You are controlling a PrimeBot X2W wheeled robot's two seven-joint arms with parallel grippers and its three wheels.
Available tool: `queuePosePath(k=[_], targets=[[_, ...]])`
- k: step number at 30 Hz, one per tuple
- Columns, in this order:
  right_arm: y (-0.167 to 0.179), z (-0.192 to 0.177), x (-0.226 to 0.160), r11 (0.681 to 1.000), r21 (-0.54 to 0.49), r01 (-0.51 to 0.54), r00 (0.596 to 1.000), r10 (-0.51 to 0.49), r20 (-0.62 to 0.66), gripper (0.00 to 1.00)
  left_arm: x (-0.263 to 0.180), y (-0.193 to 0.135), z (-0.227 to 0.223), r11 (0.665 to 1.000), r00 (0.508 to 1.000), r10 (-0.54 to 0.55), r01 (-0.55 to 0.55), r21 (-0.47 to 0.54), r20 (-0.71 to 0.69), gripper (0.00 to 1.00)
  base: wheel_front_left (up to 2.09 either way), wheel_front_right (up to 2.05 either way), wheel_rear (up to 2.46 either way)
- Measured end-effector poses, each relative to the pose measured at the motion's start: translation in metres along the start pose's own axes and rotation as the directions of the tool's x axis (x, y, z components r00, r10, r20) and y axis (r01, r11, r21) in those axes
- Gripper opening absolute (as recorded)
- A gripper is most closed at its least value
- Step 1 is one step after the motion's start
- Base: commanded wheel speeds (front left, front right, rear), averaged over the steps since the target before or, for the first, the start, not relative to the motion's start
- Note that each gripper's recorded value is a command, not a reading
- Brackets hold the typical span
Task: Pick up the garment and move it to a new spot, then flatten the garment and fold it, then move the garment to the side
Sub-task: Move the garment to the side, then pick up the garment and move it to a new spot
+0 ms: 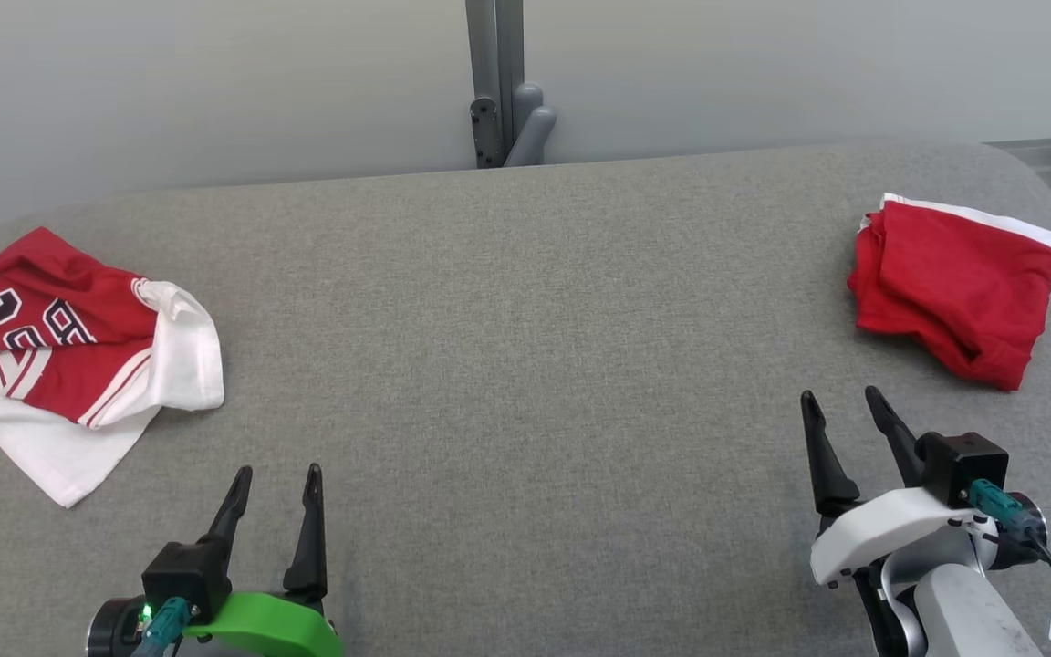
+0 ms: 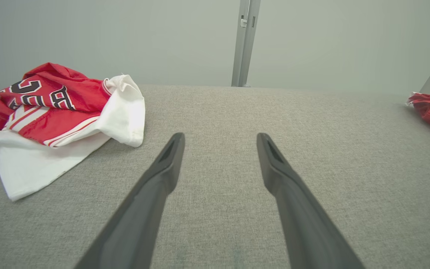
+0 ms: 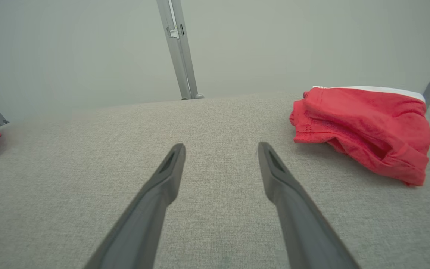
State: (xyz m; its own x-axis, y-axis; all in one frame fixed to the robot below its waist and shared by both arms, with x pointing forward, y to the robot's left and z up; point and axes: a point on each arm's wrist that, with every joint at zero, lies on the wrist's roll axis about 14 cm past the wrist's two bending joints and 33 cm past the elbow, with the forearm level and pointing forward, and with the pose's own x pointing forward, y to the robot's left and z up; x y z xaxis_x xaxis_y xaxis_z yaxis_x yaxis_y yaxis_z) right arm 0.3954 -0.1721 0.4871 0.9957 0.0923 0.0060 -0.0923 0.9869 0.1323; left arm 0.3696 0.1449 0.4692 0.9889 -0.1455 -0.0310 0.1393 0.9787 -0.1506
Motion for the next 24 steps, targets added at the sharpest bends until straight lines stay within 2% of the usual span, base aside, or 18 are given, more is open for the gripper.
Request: queuePosePath(k=[9,14,20,24], targets=[[0.006,-0.001,-0.001,1.000,0.000,-0.012,1.000,0.012,0.001,1.00,-0.006,0.006,-0.001,1.000,1.000,0.027,-0.027,-0.005,-0.002,1.00,0.00,0.00,0.00],[0.019,-0.005,0.006,0.999,0.001,-0.053,0.999,0.053,-0.012,1.00,-0.012,0.017,-0.004,0.997,0.997,0.074,-0.074,-0.006,-0.009,1.00,0.00,0.00,0.00],[0.055,-0.011,0.022,0.988,0.010,-0.154,0.988,0.154,-0.023,1.00,-0.026,0.046,-0.005,0.984,0.984,0.178,-0.178,-0.009,-0.014,1.00,0.00,0.00,0.00],[0.100,-0.020,0.034,0.961,0.020,-0.277,0.960,0.278,-0.045,1.00,-0.049,0.075,-0.008,0.958,0.958,0.287,-0.287,-0.009,-0.022,1.00,0.00,0.00,0.00]])
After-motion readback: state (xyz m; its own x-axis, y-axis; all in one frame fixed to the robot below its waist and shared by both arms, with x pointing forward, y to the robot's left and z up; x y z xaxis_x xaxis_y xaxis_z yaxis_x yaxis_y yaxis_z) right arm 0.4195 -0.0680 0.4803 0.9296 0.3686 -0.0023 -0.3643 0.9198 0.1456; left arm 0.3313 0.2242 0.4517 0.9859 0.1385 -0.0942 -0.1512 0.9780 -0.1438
